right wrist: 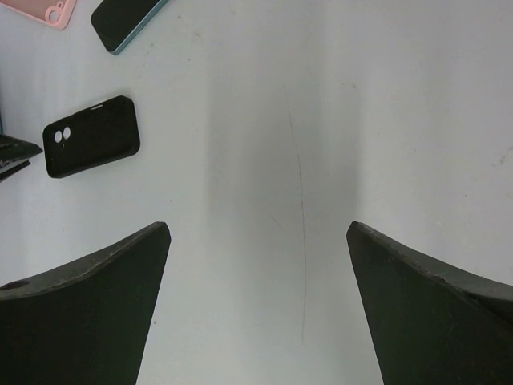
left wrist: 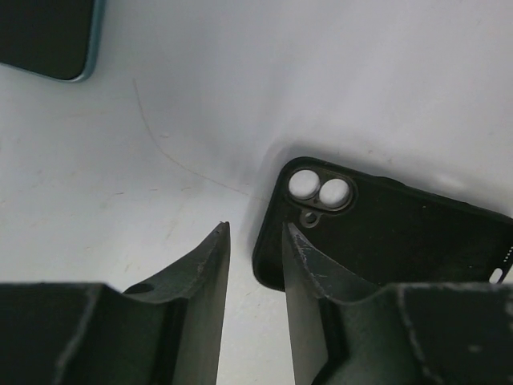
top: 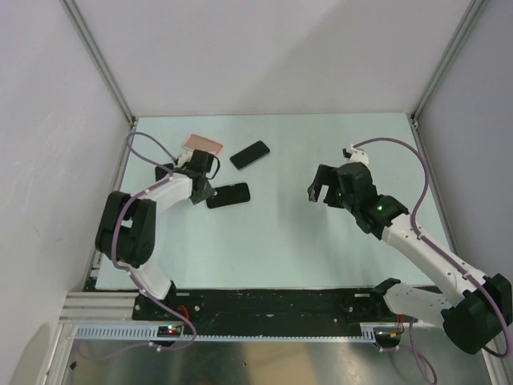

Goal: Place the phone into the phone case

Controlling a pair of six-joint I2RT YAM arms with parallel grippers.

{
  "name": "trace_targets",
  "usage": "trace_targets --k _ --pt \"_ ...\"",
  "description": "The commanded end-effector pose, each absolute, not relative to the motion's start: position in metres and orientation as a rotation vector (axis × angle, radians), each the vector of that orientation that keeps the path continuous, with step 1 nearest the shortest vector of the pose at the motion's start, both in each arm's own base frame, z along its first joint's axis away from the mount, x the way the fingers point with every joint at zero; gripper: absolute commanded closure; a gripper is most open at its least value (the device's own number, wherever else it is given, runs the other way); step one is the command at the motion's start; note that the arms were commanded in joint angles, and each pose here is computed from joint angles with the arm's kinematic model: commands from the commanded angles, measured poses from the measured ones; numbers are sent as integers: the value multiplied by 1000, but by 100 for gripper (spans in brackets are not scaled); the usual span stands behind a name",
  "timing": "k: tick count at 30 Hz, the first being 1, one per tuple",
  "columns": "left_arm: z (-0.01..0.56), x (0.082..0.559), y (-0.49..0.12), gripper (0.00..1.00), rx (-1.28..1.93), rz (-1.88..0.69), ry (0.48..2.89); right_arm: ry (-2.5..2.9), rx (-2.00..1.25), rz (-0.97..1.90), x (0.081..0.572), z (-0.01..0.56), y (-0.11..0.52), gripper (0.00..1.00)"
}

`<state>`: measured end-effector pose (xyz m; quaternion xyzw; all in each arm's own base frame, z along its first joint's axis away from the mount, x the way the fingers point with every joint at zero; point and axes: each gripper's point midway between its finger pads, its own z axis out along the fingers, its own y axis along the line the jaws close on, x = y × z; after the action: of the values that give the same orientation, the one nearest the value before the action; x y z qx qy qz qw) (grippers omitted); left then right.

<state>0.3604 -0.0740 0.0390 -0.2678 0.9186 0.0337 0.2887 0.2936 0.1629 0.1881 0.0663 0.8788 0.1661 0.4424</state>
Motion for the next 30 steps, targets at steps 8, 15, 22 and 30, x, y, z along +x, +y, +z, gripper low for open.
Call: trace_targets --k 8,15,22,30 --pt "27 375 -84 68 -716 38 2468 2154 138 426 298 202 168 0" --pt "18 367 -84 92 -686 50 2503 2159 136 420 298 200 168 0" --pt "53 390 -132 100 -277 -75 2519 2152 138 417 300 202 164 0" --pt "100 400 -218 100 293 -400 2483 2155 152 429 302 202 160 0"
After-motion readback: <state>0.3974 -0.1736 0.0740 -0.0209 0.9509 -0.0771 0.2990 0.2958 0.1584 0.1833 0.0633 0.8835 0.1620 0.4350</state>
